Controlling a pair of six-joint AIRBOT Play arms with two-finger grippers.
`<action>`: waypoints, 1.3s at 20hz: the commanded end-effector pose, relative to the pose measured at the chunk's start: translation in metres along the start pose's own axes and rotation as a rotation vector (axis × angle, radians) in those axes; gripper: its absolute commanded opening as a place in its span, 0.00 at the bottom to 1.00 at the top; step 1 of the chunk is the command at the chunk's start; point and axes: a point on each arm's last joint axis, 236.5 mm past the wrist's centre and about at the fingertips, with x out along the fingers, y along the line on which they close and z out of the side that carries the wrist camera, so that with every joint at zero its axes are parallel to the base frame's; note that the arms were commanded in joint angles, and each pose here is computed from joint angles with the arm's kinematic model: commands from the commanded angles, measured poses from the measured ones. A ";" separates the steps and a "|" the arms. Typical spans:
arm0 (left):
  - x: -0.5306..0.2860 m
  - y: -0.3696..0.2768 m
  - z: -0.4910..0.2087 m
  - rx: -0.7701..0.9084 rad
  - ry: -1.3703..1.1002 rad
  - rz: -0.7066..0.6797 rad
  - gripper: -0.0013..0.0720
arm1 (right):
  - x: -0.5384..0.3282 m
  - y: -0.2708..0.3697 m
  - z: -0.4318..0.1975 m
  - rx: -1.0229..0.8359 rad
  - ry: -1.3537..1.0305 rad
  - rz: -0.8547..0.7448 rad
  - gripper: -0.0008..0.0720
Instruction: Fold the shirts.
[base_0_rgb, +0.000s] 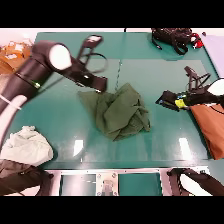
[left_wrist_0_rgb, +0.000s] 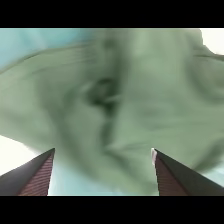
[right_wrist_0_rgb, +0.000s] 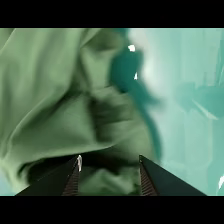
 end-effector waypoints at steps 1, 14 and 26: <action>-0.008 0.089 -0.021 -0.187 0.068 0.094 0.95 | 0.000 -0.033 0.012 0.081 -0.003 -0.028 0.63; 0.166 0.116 -0.056 -0.598 -0.051 -0.236 0.91 | 0.103 0.021 0.021 0.109 0.090 0.228 0.63; 0.154 0.116 -0.035 -0.430 -0.062 -0.241 0.04 | 0.170 0.061 0.075 0.116 0.128 0.345 0.28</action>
